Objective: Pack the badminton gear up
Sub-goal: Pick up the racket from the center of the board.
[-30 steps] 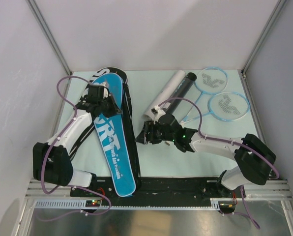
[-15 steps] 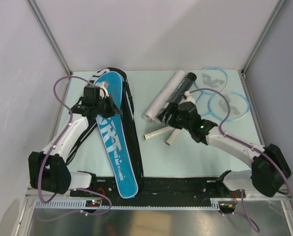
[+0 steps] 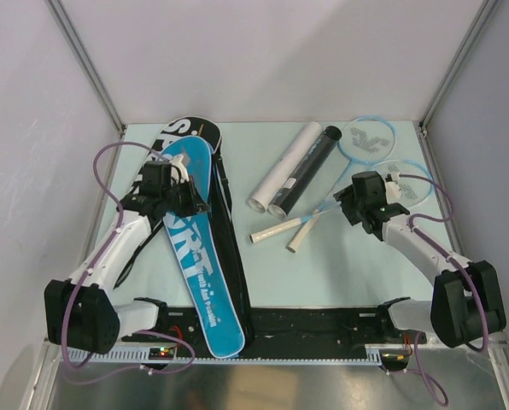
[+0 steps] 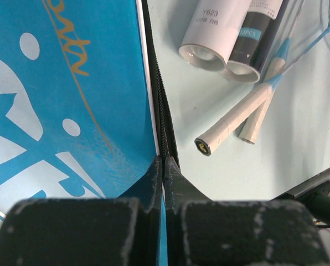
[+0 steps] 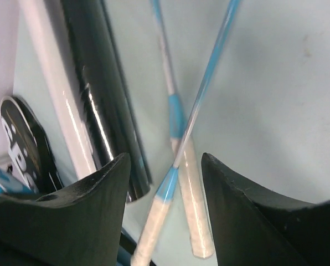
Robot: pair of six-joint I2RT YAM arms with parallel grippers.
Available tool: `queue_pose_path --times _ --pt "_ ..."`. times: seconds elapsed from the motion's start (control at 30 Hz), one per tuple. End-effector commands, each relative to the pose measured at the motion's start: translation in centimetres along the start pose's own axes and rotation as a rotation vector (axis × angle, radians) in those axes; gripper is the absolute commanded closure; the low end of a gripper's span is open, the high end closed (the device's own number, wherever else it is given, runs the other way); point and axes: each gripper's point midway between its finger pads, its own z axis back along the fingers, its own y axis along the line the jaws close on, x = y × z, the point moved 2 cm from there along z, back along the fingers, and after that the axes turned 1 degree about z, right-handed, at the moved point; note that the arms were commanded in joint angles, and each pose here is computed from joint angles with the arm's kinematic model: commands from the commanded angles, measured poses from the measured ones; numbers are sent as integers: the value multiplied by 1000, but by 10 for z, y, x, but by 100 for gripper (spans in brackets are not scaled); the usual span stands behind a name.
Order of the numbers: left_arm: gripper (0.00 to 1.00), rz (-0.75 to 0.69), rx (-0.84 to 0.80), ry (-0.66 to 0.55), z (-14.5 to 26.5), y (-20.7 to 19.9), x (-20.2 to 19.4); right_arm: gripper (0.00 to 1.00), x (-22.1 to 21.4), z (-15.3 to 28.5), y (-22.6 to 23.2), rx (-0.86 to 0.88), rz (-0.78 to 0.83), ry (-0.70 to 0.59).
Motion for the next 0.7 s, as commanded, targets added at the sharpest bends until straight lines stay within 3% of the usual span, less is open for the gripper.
queue_pose_path --times 0.0,0.67 --pt "100 -72 -46 -17 10 -5 -3 41 24 -18 -2 -5 -122 -58" --pt "100 -78 -42 0 6 -2 -7 45 22 -87 -40 -136 -248 -45"
